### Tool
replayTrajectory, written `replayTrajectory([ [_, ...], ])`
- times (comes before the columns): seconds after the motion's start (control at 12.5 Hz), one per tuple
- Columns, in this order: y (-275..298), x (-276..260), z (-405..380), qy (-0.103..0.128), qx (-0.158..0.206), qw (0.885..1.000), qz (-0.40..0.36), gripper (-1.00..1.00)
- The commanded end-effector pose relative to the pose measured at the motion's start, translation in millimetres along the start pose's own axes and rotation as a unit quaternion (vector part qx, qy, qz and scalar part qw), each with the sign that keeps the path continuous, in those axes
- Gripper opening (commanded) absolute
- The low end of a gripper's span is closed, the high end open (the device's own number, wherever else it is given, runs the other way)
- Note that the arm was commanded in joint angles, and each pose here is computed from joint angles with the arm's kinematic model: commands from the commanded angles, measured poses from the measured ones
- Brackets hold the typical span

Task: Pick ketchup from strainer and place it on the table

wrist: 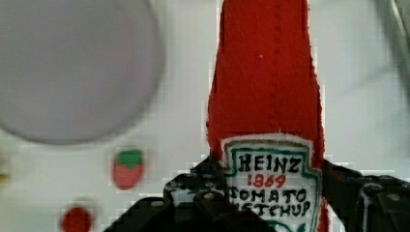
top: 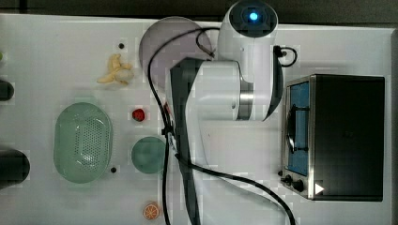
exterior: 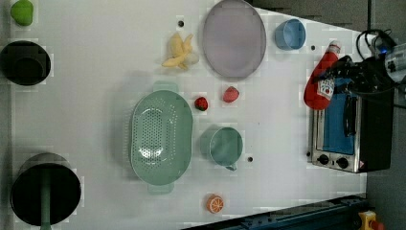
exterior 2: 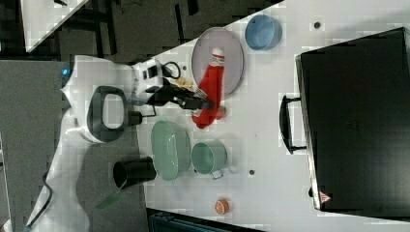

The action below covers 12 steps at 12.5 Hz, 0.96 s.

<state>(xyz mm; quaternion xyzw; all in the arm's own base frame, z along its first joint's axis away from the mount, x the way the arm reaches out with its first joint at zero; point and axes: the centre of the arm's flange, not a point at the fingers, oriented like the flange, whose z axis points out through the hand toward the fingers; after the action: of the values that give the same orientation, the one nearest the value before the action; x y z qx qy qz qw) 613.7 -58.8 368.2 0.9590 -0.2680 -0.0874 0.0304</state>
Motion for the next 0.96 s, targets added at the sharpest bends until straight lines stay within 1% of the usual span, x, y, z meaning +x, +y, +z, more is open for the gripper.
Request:
replayTrajectory([
  [0.08, -31, -27, 18, 0.017, -0.012, 0.997, -0.069, 0.19],
  [0.16, -29, -29, 33, 0.021, -0.013, 0.997, -0.072, 0.19],
  [0.4, -20, -42, 86, -0.001, -0.019, 0.997, -0.073, 0.19],
  [0.48, -16, -44, 102, -0.003, -0.017, 0.997, -0.071, 0.19],
  [0.72, -10, -46, 148, -0.006, -0.003, 0.998, -0.069, 0.19],
  [0.8, -10, -46, 161, -0.005, 0.003, 0.998, -0.068, 0.19],
  [0.88, -9, -44, 171, 0.001, 0.012, 0.998, -0.066, 0.19],
  [0.96, -8, -43, 181, 0.005, 0.018, 0.998, -0.064, 0.26],
])
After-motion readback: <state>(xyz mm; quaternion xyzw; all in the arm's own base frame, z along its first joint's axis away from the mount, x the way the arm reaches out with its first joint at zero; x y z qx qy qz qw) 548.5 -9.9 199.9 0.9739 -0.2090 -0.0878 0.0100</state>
